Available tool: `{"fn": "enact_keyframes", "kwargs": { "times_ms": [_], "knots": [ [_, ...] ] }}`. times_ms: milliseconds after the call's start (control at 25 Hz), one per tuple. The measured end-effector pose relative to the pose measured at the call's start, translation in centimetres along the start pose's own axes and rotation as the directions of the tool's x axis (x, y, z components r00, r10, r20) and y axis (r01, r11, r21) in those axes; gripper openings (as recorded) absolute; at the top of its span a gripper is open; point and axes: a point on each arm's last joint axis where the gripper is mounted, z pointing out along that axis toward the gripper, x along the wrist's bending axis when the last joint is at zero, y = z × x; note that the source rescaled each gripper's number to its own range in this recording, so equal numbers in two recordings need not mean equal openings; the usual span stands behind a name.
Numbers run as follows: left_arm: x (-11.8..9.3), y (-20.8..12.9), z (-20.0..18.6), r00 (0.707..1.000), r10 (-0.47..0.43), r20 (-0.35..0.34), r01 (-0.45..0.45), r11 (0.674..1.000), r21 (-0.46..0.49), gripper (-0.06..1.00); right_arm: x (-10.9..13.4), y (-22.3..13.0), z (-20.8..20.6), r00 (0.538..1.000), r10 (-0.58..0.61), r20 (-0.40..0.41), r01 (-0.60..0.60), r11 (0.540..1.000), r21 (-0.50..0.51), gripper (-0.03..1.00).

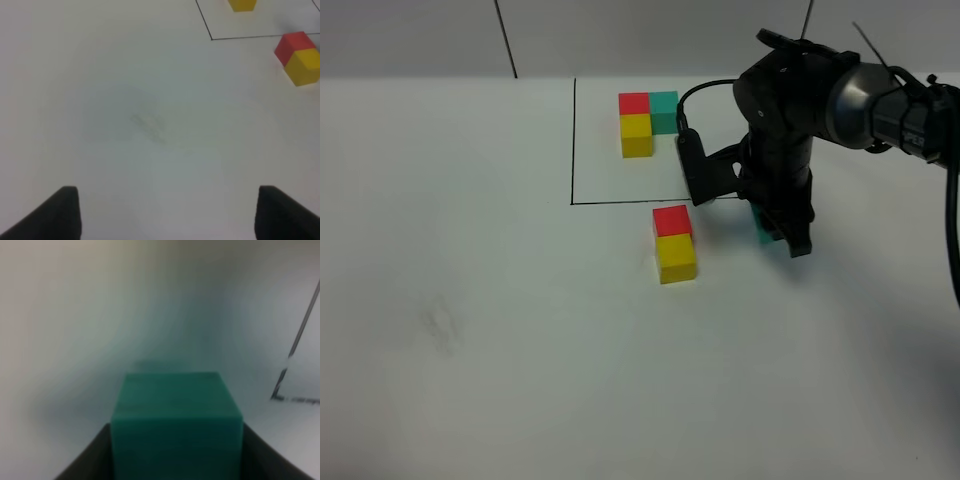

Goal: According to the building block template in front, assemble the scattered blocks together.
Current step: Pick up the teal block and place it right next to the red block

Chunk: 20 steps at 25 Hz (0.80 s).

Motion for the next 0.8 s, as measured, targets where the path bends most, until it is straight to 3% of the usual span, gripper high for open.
{"fn": "enact_keyframes", "kwargs": {
  "times_ms": [280,800],
  "knots": [
    [0.0,0.0,0.0,1.0,0.0,0.0,0.0,1.0,0.0,0.68,-1.0,2.2,2.0,0.999,0.034,-0.027,-0.037,0.995,-0.089,0.01],
    [0.0,0.0,0.0,1.0,0.0,0.0,0.0,1.0,0.0,0.68,-1.2,3.4,1.9,0.994,0.099,-0.036,-0.105,0.971,-0.216,0.01]
  ]
}}
